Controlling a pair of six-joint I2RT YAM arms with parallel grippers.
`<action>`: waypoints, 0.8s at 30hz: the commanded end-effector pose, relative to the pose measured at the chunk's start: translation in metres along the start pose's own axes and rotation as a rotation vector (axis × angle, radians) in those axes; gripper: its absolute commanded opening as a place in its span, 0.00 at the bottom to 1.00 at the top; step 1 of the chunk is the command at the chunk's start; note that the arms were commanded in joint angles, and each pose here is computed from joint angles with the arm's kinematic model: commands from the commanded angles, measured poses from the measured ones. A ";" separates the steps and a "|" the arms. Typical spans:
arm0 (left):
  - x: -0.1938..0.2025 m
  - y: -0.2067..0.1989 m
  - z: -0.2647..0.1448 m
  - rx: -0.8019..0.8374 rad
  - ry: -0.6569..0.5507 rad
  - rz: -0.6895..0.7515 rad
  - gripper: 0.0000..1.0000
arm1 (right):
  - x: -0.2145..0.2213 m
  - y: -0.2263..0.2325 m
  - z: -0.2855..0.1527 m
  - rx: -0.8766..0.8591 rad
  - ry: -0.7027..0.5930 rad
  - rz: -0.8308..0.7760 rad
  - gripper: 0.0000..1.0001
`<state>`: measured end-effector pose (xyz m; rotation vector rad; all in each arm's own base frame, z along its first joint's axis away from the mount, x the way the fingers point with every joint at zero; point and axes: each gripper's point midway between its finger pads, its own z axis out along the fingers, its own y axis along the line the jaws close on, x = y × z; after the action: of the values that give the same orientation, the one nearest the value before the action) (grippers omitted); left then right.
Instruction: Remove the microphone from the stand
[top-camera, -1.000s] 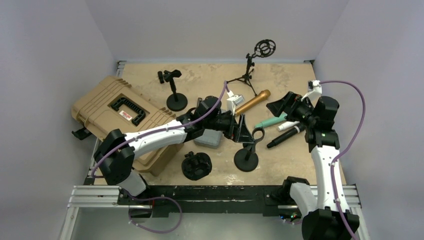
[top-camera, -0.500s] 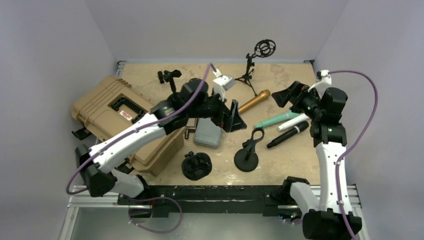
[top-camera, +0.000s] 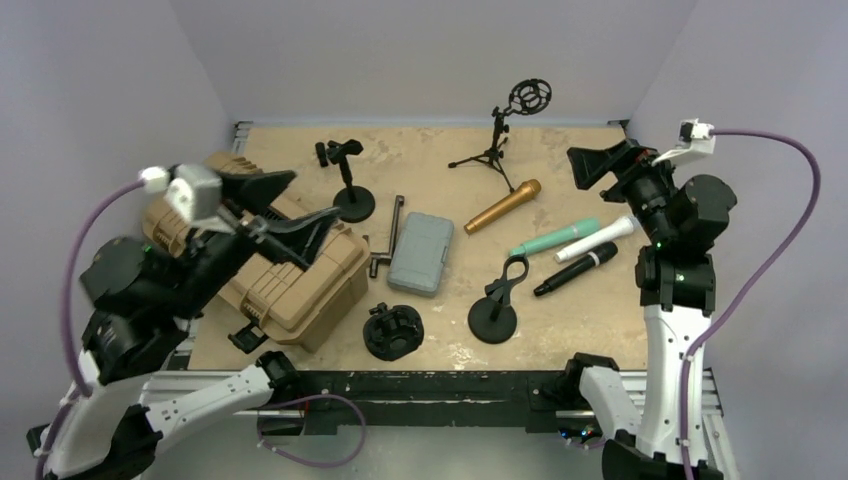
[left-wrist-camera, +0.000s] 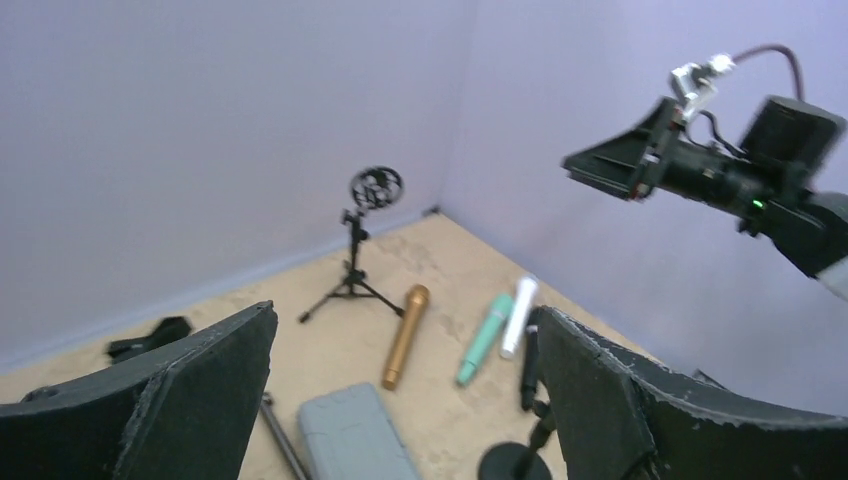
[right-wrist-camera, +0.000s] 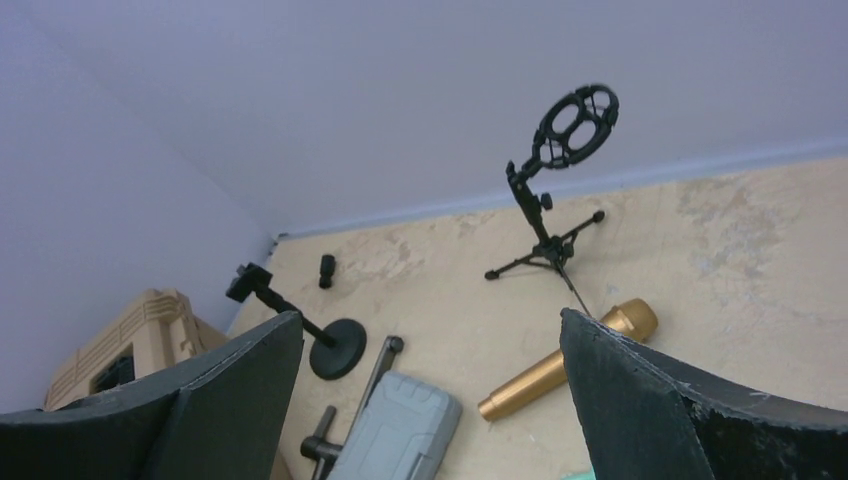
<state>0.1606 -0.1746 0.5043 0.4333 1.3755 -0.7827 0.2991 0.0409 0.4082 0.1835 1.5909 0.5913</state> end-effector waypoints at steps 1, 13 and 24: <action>-0.019 0.054 -0.044 -0.256 -0.180 0.126 1.00 | -0.068 0.037 -0.025 -0.057 -0.263 -0.060 0.99; -0.006 0.081 -0.089 -0.366 -0.282 0.209 0.99 | -0.095 0.037 -0.064 0.003 -0.490 -0.080 0.99; 0.015 0.088 -0.068 -0.385 -0.242 0.178 0.99 | -0.092 0.032 -0.058 0.016 -0.475 -0.087 0.99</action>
<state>0.1679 -0.0588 0.4628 0.1551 1.2070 -0.3419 0.2479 0.0150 0.4964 0.2414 1.1715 0.4504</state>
